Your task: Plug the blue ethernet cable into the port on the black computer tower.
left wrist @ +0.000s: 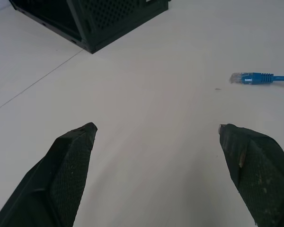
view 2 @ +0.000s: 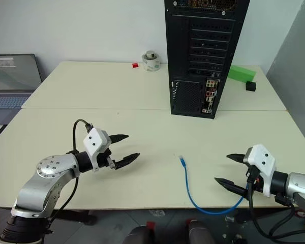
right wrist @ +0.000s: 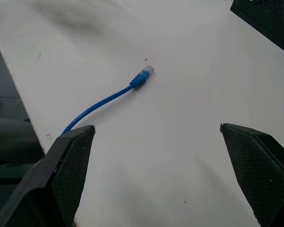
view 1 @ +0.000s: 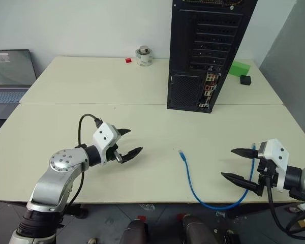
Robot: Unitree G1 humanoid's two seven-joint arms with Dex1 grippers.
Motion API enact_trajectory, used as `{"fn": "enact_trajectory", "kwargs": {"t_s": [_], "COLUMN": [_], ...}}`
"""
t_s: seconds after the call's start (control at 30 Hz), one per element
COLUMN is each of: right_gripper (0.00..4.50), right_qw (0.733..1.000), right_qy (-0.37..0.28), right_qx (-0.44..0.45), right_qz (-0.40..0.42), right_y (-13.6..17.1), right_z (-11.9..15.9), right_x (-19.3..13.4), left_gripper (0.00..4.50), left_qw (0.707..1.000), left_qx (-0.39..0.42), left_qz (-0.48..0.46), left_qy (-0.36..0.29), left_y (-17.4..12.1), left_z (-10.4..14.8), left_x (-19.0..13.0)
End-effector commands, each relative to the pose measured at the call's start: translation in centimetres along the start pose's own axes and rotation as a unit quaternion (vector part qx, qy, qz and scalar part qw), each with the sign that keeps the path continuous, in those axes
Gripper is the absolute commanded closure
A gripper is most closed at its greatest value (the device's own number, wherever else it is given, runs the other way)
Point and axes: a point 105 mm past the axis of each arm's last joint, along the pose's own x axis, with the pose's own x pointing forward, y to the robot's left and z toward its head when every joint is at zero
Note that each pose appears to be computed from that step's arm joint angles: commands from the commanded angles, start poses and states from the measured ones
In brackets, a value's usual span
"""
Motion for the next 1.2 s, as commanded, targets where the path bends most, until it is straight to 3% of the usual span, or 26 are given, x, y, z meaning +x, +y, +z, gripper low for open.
{"fn": "enact_trajectory", "kwargs": {"t_s": [0.03,0.5,0.97,1.2], "right_gripper": [0.0,0.0,0.0,0.0], "right_qw": [1.0,0.999,0.997,0.995], "right_qy": [-0.008,-0.025,-0.036,0.0], "right_qx": [-0.013,-0.005,0.063,0.086], "right_qz": [0.009,0.043,-0.012,-0.045], "right_y": [0.3,2.3,3.4,3.9], "right_z": [0.7,1.6,0.2,-1.0], "right_x": [-0.1,1.7,9.4,12.5], "left_gripper": [0.11,0.11,0.11,0.11], "left_qw": [0.999,0.999,0.996,0.989], "left_qx": [0.021,0.025,0.007,-0.004], "left_qz": [-0.005,-0.026,-0.078,-0.142], "left_qy": [-0.036,-0.026,-0.044,-0.047], "left_y": [-0.2,-1.5,-4.1,-5.6], "left_z": [1.9,1.4,2.1,2.4], "left_x": [-0.4,-0.5,0.5,0.2]}}
